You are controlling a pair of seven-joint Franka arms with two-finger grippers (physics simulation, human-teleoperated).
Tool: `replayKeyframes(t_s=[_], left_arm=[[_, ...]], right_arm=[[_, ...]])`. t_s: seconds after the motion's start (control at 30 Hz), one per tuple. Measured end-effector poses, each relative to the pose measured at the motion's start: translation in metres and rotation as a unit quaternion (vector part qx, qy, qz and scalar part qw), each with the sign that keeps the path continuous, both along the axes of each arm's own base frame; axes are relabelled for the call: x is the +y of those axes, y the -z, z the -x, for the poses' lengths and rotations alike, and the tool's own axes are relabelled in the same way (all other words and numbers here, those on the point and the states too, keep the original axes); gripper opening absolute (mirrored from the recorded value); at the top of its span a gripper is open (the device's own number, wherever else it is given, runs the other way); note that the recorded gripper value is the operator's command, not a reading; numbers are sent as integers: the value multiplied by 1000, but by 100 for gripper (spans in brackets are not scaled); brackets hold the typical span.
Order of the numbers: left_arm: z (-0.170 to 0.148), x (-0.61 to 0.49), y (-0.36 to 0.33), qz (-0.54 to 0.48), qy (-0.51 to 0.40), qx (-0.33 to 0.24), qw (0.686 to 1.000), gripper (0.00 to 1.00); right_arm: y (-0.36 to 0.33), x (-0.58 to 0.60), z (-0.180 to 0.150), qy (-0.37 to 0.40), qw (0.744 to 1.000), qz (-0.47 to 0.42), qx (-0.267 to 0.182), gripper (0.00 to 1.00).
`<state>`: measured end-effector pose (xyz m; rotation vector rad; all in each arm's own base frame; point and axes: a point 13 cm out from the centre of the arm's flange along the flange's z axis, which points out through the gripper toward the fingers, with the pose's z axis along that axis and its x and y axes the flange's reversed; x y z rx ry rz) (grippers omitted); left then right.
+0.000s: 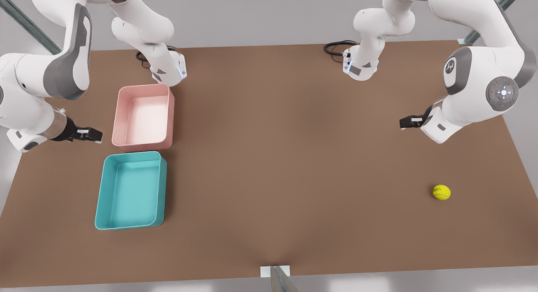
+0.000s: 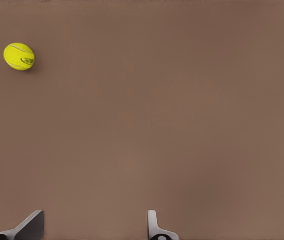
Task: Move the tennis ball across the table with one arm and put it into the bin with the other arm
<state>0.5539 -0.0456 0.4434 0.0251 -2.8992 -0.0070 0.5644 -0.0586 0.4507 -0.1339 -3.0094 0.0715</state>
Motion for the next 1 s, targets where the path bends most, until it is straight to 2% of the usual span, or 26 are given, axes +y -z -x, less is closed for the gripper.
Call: replayKeyframes(t_s=[0.03, 0.07, 0.2, 0.27, 0.4, 0.5, 0.63, 0.8, 0.9, 1.0], left_arm=[[-1, -1, 0, 2, 0, -1, 1000, 100], [-3, -2, 4, 3, -1, 0, 1000, 25], [-46, 58, 50, 2, -15, 15, 1000, 21], [-60, 149, 100, -12, -19, 25, 999, 21], [-79, 245, 190, -14, 96, 15, 995, 21], [-83, 293, 255, 24, 200, 5, 980, 21], [-97, 327, 312, 50, 361, -24, 931, 21], [-131, 342, 328, 26, 540, -56, 840, 21], [-140, 345, 336, 23, 608, -66, 791, 21], [-137, 347, 355, 40, 641, -76, 762, 21]], right_arm=[[0, -2, -1, 4, 1000, 0, -3, 100], [0, -4, -3, 8, 1000, 0, -5, 100], [8, 1, -4, 12, 1000, 0, 4, 100], [5, 5, -2, 13, 1000, 0, 3, 100], [9, 3, 3, 24, 1000, -5, 12, 100], [10, 2, 3, 33, 999, -14, 13, 100], [14, 7, 0, 37, 999, -22, 14, 100], [32, 13, -6, 44, 998, -36, 23, 100], [34, 15, -8, 46, 998, -39, 23, 100], [35, 15, -8, 48, 998, -40, 23, 100]])
